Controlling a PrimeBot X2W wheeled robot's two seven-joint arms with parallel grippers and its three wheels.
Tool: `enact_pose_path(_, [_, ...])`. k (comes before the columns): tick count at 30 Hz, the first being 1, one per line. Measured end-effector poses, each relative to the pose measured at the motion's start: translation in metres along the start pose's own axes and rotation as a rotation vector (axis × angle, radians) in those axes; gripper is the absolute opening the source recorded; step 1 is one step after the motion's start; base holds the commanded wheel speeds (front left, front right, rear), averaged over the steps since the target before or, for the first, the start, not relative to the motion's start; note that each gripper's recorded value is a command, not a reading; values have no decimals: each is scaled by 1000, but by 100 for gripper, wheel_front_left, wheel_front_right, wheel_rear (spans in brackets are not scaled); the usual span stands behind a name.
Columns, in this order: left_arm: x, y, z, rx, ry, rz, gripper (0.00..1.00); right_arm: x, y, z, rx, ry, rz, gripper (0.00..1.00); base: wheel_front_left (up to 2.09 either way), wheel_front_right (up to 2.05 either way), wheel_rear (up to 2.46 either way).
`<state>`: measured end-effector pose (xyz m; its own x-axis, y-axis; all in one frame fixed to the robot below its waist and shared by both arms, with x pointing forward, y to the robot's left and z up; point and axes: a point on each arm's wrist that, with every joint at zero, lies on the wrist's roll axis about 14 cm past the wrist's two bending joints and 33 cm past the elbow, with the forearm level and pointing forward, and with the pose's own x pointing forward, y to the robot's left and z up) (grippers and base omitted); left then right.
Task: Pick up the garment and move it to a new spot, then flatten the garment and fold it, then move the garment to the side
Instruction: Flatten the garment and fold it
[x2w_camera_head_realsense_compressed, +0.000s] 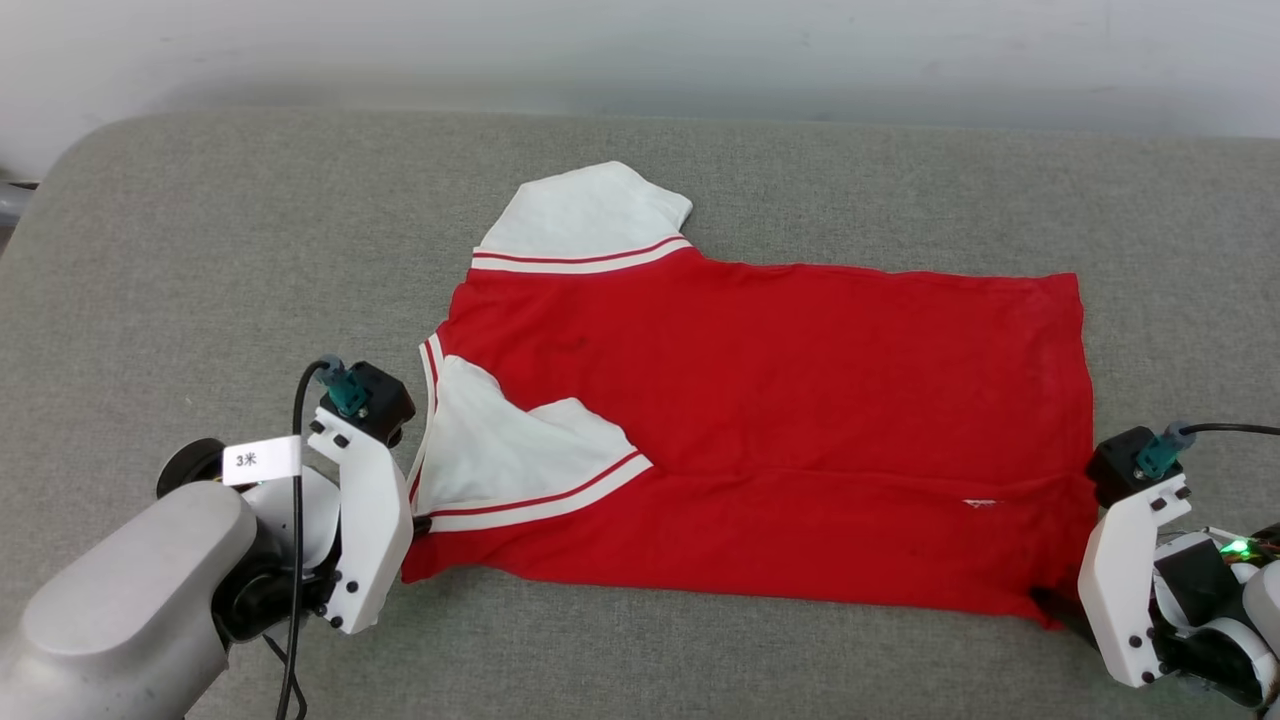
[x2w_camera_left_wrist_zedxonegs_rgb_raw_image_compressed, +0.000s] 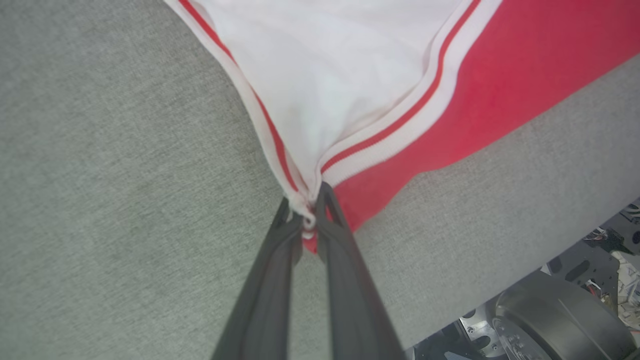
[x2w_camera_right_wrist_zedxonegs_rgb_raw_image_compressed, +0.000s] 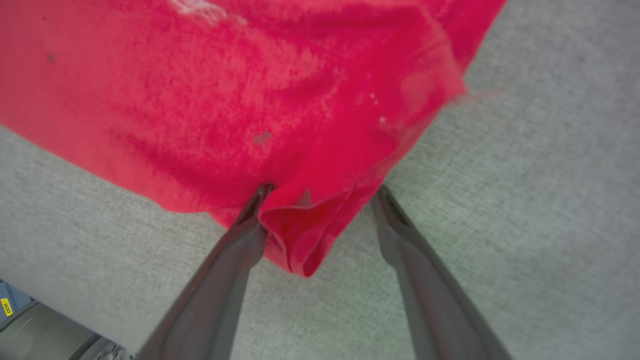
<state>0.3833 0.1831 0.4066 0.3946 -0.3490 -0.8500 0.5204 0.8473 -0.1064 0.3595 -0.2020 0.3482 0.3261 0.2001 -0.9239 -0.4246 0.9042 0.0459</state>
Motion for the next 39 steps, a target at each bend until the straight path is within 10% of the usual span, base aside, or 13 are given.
enact_pose_path(1, [0,0,0,1,1,1,0,1,0,0,9,-3,4,93,0,0,0])
enact_pose_path(2, [1,1,0,2,1,1,0,1,0,0,16,-10,6,20,0,0,0])
enact_pose_path(3, [1,1,1,3,-3,2,0,1,0,1,20,-21,6,0,0,0,0])
enact_pose_path(21, [-30,-7,-1,-27,-104,28,0,-59,-9,29,61,-322,-11,0,0,0,0])
enact_pose_path(39, [-27,-34,-52,-110,-35,-27,0,-79,-9,-19,101,-253,-17,0,0,0,0])
